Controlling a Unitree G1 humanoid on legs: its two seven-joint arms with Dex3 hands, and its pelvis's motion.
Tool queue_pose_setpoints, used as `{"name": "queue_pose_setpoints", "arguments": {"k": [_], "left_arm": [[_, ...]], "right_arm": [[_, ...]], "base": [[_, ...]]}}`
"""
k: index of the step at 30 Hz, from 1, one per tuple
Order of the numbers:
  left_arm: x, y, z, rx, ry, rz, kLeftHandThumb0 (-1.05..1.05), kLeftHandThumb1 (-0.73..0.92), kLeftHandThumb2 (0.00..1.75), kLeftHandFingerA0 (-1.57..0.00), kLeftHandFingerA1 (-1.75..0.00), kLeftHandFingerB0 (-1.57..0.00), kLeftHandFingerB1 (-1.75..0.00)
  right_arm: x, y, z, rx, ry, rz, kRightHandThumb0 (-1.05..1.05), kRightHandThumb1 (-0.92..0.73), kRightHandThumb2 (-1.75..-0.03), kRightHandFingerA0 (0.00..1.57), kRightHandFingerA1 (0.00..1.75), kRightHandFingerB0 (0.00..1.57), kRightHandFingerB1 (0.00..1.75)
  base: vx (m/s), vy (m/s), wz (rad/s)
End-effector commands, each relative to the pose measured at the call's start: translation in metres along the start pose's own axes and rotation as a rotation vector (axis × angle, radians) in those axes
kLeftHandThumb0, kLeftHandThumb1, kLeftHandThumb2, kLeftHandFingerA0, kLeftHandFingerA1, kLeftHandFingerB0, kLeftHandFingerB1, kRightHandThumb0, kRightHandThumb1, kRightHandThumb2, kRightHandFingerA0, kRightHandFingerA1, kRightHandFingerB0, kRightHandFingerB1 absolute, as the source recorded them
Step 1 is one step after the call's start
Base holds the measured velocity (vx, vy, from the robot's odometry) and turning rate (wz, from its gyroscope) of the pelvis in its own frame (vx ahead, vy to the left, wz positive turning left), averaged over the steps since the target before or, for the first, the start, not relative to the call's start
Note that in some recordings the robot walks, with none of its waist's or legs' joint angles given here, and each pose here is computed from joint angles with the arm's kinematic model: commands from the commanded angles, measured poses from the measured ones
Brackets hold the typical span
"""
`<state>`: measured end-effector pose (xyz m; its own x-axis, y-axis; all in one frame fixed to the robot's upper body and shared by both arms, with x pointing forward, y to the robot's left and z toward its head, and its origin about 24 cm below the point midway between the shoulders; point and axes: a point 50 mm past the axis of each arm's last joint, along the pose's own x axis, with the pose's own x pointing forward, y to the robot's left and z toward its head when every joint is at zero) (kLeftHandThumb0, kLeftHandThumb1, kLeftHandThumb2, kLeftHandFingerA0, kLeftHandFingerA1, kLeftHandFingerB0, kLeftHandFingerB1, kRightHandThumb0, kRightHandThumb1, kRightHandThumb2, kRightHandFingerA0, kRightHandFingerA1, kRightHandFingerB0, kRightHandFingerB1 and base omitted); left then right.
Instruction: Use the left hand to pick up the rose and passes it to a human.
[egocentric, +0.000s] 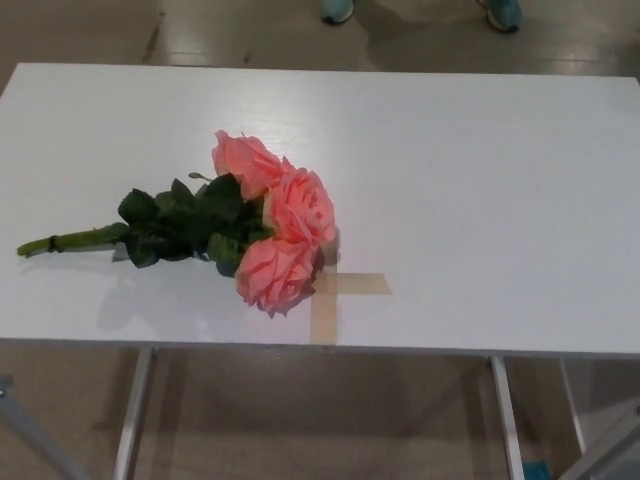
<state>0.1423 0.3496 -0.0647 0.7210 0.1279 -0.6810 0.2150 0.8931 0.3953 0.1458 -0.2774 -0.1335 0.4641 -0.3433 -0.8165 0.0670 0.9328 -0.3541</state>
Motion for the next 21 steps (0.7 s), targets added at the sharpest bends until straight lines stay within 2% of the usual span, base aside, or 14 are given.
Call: {"name": "queue_pose_setpoints", "arguments": {"k": [1, 5, 6, 8, 11, 12, 17, 18, 19, 21], "left_arm": [[-0.053, 0.006, 0.009, 0.054, -0.222, -0.16, -0.55, 0.44, 0.55, -0.39, -0.36, -0.37, -0.32], [-0.067, 0.006, 0.013, 0.067, -0.262, -0.178, -0.55, 0.44, 0.55, -0.39, -0.36, -0.37, -0.32], [-0.086, 0.014, 0.029, 0.117, -0.352, -0.201, -0.53, 0.46, 0.54, -0.36, -0.35, -0.3, -0.3], [-0.101, 0.021, 0.041, 0.153, -0.413, -0.214, -0.52, 0.47, 0.54, -0.37, -0.36, -0.3, -0.3], [-0.106, 0.022, 0.044, 0.155, -0.419, -0.216, -0.52, 0.47, 0.54, -0.37, -0.36, -0.3, -0.3], [-0.123, 0.031, 0.063, 0.173, -0.554, -0.182, -0.52, 0.46, 0.55, -0.41, -0.37, -0.36, -0.32], [-0.156, 0.041, 0.093, 0.185, -0.772, -0.071, -0.52, 0.46, 0.55, -0.41, -0.37, -0.36, -0.32], [-0.161, 0.042, 0.099, 0.177, -0.811, -0.048, -0.59, 0.4, 0.68, -0.35, -0.43, -0.32, -0.39], [-0.168, 0.045, 0.107, 0.197, -0.858, -0.011, -0.54, 0.44, 0.54, -0.36, -0.35, -0.31, -0.31], [-0.171, 0.046, 0.111, 0.203, -0.876, 0.003, -0.54, 0.44, 0.54, -0.36, -0.35, -0.31, -0.31]], "right_arm": [[-0.001, -0.002, -0.003, -0.01, 0.005, -0.012, -0.53, -0.78, -0.64, 0.53, 0.55, 0.32, 0.31], [-0.001, -0.003, -0.004, -0.007, 0.007, -0.014, -0.53, -0.78, -0.64, 0.53, 0.55, 0.32, 0.31], [0.0, -0.003, -0.003, -0.005, 0.007, -0.019, -0.53, -0.79, -0.64, 0.53, 0.56, 0.33, 0.31], [0.0, -0.003, -0.003, -0.005, 0.008, -0.019, -0.53, -0.79, -0.64, 0.53, 0.56, 0.33, 0.31], [-0.001, -0.002, -0.004, -0.005, 0.008, -0.017, -0.53, -0.79, -0.64, 0.53, 0.56, 0.33, 0.31], [-0.001, -0.003, -0.004, -0.006, 0.009, -0.017, -0.53, -0.79, -0.64, 0.53, 0.56, 0.33, 0.31], [-0.001, -0.002, -0.005, -0.01, 0.01, -0.016, -0.53, -0.79, -0.64, 0.54, 0.57, 0.33, 0.31], [-0.001, -0.003, -0.004, -0.007, 0.011, -0.019, -0.52, -0.79, -0.65, 0.54, 0.58, 0.32, 0.31], [-0.001, -0.003, -0.005, -0.007, 0.011, -0.02, -0.52, -0.79, -0.65, 0.54, 0.58, 0.32, 0.31], [-0.001, -0.003, -0.005, -0.008, 0.011, -0.02, -0.52, -0.79, -0.65, 0.54, 0.58, 0.32, 0.31]], "base": [[0.0, 0.0, 0.0], [0.0, 0.0, 0.0], [0.0, 0.0, 0.0], [0.0, 0.0, 0.0], [0.0, 0.0, 0.0], [0.0, 0.0, 0.0], [0.0, 0.0, 0.0], [0.0, 0.0, 0.0], [0.0, 0.0, 0.0], [0.0, 0.0, 0.0]]}}
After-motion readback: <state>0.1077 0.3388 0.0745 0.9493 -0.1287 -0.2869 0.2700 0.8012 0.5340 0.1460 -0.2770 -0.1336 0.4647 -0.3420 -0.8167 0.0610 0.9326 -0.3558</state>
